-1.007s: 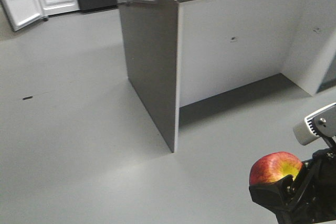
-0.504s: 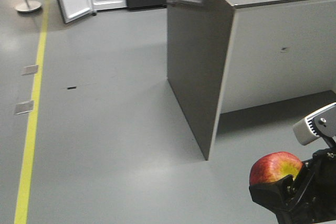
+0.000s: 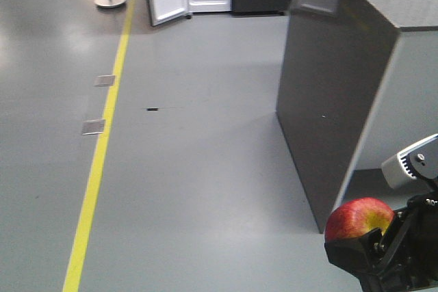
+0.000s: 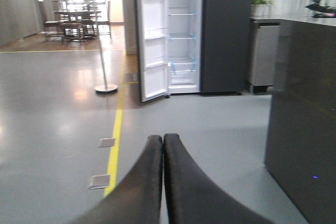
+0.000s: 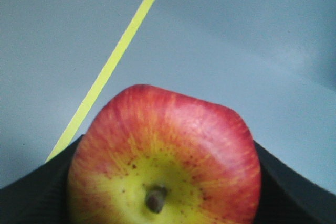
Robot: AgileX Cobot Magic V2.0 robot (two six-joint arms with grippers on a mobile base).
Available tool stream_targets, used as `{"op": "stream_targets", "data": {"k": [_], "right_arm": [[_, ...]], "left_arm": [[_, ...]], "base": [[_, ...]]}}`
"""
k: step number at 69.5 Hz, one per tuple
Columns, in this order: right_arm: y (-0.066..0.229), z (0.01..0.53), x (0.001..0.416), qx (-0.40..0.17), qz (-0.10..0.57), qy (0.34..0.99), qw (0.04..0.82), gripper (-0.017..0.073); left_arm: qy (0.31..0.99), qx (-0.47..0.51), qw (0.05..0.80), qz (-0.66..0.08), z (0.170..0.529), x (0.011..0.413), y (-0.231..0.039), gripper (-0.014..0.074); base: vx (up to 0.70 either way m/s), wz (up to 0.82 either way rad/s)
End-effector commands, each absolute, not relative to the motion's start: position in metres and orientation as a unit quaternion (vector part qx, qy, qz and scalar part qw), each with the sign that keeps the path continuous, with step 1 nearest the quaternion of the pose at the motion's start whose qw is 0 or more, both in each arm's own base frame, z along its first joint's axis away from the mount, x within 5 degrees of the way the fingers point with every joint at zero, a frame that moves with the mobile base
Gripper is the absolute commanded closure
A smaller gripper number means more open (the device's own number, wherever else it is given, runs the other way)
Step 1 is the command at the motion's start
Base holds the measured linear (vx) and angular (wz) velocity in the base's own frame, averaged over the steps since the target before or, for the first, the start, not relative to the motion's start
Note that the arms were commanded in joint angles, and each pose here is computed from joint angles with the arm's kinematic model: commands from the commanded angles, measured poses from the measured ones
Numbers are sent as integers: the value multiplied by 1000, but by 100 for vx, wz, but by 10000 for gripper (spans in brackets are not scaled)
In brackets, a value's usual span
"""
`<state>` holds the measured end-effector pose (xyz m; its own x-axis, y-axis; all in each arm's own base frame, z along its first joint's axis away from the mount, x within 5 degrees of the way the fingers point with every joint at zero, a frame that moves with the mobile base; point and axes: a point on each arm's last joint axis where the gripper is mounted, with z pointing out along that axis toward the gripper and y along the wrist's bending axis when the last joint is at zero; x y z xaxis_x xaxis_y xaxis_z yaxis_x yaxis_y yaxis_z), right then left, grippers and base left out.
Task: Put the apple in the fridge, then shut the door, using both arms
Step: 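Drive the base toward the open refrigerator holding the apple, then keep driving up to the refrigerator door with the apple held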
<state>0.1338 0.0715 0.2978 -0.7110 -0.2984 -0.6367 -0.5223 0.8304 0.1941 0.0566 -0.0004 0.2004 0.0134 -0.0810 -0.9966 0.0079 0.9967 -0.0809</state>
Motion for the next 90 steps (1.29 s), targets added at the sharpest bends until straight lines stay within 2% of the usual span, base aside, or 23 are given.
{"op": "stream_targets", "data": {"k": [1,36,90], "right_arm": [[73,310,137,-221,191,892,344,169],[73,310,137,-221,191,892,344,169],[73,310,137,-221,191,892,344,169]], "left_arm": [[675,-28,737,-40,203,56,-1,600],[675,-28,737,-40,203,56,-1,600],[675,-28,737,-40,203,56,-1,600]], "base": [[13,41],[14,28],[19,8]]}}
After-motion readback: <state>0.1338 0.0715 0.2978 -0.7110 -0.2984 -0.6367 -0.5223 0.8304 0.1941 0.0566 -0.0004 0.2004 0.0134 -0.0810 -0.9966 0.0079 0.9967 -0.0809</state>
